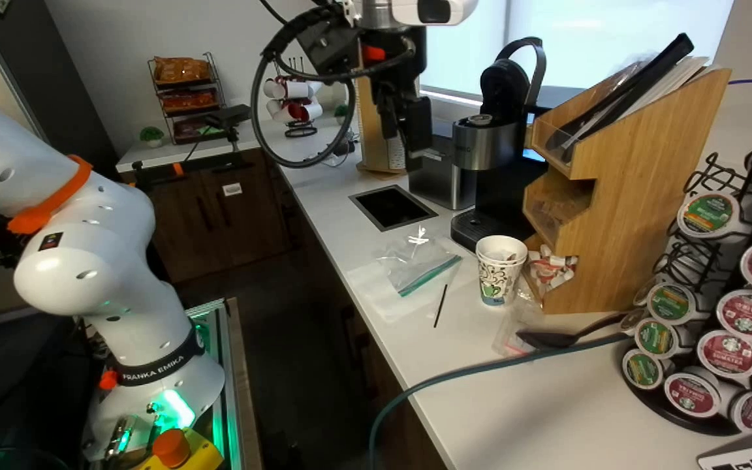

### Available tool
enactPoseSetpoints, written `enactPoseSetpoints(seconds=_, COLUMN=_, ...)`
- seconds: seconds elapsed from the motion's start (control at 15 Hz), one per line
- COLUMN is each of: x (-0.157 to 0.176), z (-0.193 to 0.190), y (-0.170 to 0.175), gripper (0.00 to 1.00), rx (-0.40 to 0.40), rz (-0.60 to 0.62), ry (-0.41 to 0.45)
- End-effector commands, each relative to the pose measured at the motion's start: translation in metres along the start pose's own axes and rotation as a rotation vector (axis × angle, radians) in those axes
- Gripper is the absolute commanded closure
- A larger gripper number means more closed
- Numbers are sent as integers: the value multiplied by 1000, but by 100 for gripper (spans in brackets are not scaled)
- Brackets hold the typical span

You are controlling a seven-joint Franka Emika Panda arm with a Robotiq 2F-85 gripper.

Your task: Put the black ladle on top of the wooden stand.

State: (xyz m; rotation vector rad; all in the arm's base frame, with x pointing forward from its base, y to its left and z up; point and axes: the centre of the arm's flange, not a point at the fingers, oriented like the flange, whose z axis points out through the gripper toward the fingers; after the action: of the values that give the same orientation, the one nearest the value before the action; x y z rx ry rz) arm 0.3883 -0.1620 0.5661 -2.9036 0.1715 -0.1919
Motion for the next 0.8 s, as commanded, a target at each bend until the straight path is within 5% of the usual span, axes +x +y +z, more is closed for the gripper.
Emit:
enactPoseSetpoints(seconds=0.0, x=43, z=8, y=60, gripper=0, rx=42, rz=80, ry=16)
enactPoseSetpoints(seconds=0.2, x=71, z=25, y=97, gripper=0, rx=112, rz=167, ry=-113)
enactPoseSetpoints(seconds=0.27, x=34, z=21, y=75, gripper=0, rx=62, rz=128, ry=-33)
enactPoseSetpoints(seconds=0.53, x=59, z=41, y=91, gripper=0, rx=75, rz=161, ry=-98)
enactPoseSetpoints(seconds=0.73, x=66, z=45, y=87, gripper=0, rx=67, rz=180, ry=-67)
